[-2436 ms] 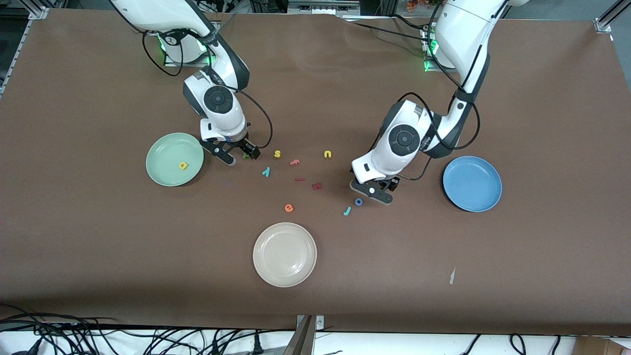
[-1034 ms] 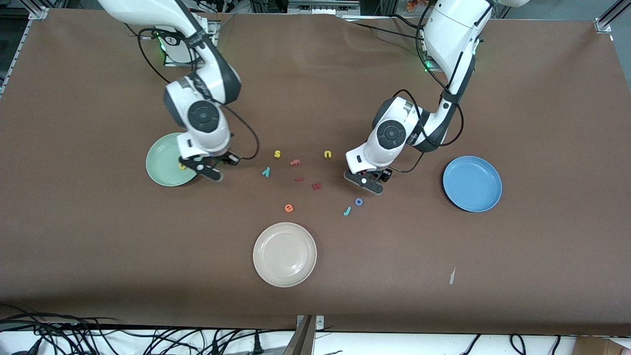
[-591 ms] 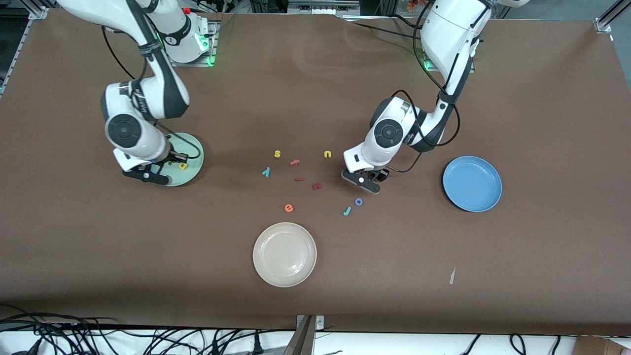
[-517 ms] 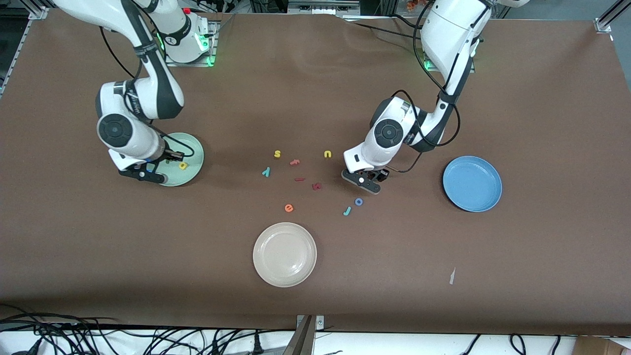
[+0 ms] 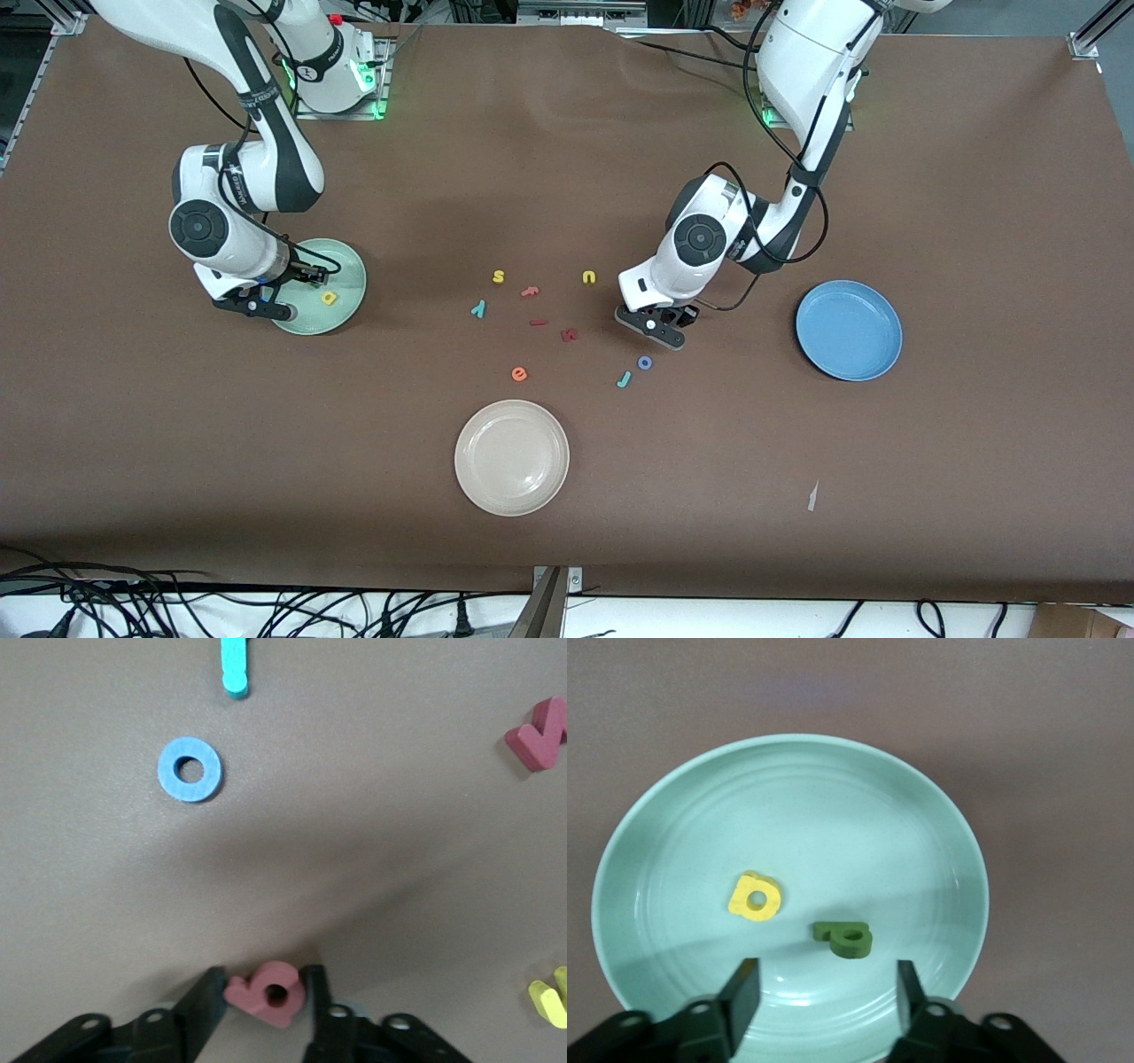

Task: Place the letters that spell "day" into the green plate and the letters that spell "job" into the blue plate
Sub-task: 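Release the green letter onto the green plate with the right gripper, then drop the pink letter on the blue plate while the right gripper grasps cyan letter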

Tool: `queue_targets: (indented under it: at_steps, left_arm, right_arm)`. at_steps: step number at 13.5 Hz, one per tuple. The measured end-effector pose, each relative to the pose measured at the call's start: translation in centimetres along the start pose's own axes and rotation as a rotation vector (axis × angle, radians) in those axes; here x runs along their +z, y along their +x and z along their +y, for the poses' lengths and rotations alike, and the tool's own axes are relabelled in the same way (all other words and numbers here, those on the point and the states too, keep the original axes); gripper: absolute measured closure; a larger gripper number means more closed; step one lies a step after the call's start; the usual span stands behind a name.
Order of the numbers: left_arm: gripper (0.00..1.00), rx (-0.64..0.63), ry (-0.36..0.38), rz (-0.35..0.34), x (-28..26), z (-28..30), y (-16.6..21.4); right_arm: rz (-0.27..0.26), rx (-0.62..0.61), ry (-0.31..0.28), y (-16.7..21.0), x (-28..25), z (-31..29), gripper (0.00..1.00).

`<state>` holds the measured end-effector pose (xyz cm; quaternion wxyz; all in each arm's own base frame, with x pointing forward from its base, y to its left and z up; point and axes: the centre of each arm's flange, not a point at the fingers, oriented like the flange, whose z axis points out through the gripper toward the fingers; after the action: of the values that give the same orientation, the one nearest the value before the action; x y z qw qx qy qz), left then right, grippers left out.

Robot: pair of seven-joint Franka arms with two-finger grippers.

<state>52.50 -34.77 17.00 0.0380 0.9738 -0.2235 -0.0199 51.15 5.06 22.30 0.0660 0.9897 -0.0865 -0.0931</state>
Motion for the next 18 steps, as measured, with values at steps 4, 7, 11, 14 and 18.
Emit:
queue_targets:
  at_steps: [4,7,11,14,18]
  left_arm:
    - [0.59,0.001,0.0,0.002,-0.1,0.0,0.0]
    - [0.6,-0.005,0.001,0.014,-0.7,-0.4,0.3]
    - [0.6,-0.12,0.002,0.018,-6.2,-8.4,0.9]
    - [0.6,-0.163,-0.003,0.01,-9.4,-16.8,-2.0]
    - [0.6,-0.148,-0.013,-0.011,-10.7,-24.8,-8.3]
  right_arm:
    - [0.034,0.04,0.025,-0.4,-1.3,-3.5,0.0]
    - [0.089,0.074,0.074,-1.9,-4.6,-11.5,0.0]
    - [0.114,0.181,0.127,-3.1,-6.0,-21.5,0.0]
    - [0.122,0.194,0.145,-3.9,-4.3,-27.6,0.0]
    - [0.139,0.194,0.175,-3.2,-1.1,-29.6,0.0]
